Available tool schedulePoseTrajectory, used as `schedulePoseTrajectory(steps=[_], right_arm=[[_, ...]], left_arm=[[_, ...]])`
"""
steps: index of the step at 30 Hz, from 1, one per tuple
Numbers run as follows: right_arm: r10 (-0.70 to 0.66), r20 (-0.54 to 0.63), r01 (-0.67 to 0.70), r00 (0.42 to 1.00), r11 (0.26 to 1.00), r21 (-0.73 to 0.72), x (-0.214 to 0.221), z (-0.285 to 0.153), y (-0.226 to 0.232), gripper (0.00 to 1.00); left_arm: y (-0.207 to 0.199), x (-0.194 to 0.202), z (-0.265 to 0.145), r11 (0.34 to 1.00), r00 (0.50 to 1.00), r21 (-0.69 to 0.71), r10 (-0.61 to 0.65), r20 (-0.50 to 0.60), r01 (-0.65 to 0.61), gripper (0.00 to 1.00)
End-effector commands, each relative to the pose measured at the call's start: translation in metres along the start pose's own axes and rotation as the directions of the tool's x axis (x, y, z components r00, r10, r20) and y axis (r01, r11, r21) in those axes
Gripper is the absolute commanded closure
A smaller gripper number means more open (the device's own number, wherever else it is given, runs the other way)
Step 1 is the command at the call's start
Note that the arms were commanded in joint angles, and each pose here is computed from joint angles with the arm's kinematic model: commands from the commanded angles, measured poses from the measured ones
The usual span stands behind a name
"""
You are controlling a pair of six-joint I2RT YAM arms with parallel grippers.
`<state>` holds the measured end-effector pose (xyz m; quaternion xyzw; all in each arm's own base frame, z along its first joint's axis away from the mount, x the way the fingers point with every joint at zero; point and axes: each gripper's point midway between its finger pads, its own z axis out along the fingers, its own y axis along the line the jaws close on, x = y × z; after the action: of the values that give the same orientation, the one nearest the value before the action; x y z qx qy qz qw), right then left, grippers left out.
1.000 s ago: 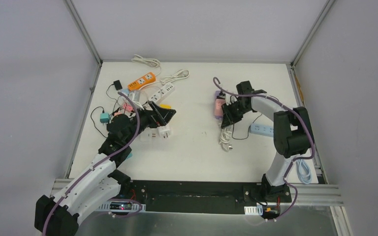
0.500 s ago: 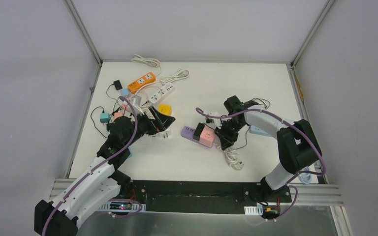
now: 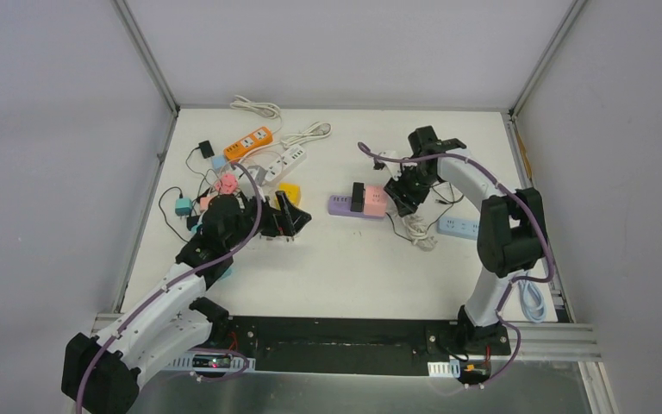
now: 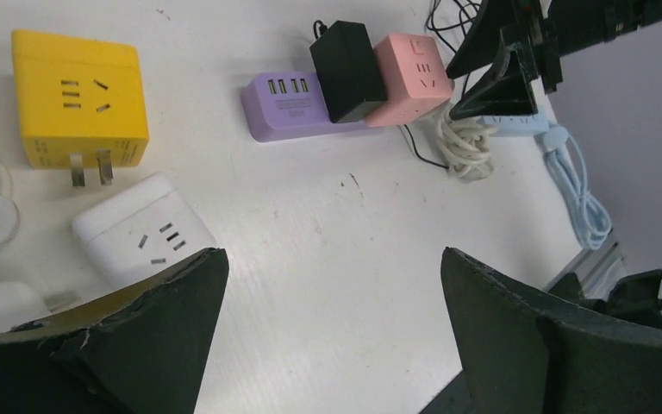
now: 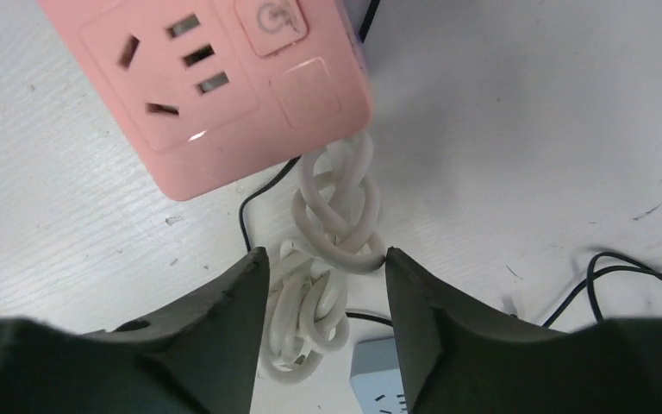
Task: Pull the plug off the socket
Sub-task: Move the socket to the center of the board.
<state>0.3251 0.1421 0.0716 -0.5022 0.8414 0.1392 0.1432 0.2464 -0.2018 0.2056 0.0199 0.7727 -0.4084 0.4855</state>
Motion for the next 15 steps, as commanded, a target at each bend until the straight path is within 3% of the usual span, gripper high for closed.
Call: schedulePoseTrajectory(steps=[1, 10, 15], right_arm=[[-0.042, 0.021, 0.041, 0.999, 0.999, 0.011, -0.012, -0.024, -0.012, 0.41], [-0.112, -0.139, 0.097, 0.984, 0.989, -0.112, 0.007, -0.070, -0.014, 0.30], [-0.286, -0.040, 0.272, 0.957, 0.941, -0.201, 0.009, -0.107, 0.009, 0.25]], left_arm=[[-0.023, -0.022, 0.009, 0.958, 0.965, 0.114, 0.259, 0.048, -0.263, 0.02], [-0.030, -0.021, 0.047, 0.808, 0.837, 0.259, 0.546, 0.003, -0.528, 0.01], [-0.032, -0.014, 0.065, 0.749, 0.800, 0.336, 0.599, 0.023, -0.571, 0.01]])
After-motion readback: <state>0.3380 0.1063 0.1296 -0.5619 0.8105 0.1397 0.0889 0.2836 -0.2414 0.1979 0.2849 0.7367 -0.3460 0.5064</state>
